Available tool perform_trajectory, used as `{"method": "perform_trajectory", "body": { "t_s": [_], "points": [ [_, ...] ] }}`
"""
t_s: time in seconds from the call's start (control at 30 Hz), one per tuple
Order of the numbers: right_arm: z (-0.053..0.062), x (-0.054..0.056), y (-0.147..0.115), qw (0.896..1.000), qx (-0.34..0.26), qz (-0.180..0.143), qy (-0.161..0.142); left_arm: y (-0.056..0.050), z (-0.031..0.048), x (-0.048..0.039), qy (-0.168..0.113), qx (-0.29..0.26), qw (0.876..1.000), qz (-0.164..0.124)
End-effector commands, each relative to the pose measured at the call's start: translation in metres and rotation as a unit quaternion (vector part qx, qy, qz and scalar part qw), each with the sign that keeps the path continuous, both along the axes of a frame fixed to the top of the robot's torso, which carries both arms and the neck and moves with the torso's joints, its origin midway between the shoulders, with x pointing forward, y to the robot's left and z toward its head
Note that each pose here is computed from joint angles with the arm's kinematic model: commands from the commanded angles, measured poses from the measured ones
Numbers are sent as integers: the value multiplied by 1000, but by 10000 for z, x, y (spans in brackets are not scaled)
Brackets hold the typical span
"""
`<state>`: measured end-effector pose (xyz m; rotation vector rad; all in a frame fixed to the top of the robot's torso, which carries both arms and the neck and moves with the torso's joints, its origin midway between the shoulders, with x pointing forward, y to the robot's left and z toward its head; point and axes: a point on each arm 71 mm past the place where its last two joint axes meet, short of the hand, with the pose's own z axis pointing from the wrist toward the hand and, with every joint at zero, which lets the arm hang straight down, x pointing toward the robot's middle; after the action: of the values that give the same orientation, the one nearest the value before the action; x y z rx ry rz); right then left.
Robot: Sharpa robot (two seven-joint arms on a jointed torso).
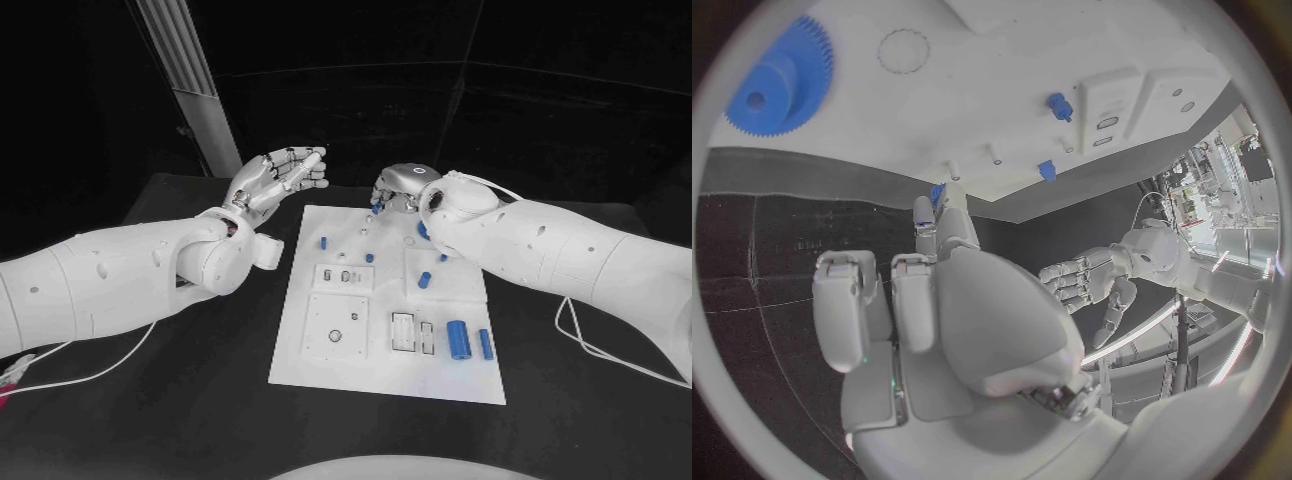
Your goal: Assemble the parts on the task board
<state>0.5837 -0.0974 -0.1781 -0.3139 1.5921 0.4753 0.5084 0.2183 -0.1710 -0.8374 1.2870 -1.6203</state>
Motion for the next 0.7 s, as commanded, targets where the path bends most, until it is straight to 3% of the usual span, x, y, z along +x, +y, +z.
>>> {"method": "perform_trajectory", "body": {
  "t_s": [0.03, 0.7],
  "points": [
    [0, 3, 11, 1000, -8, 8, 6, -2, 124, -33, -77, -33, 996, -9],
    [0, -7, 38, 1000, -8, 14, 7, 1, 128, -16, -77, -32, 996, -9]
  ]
}}
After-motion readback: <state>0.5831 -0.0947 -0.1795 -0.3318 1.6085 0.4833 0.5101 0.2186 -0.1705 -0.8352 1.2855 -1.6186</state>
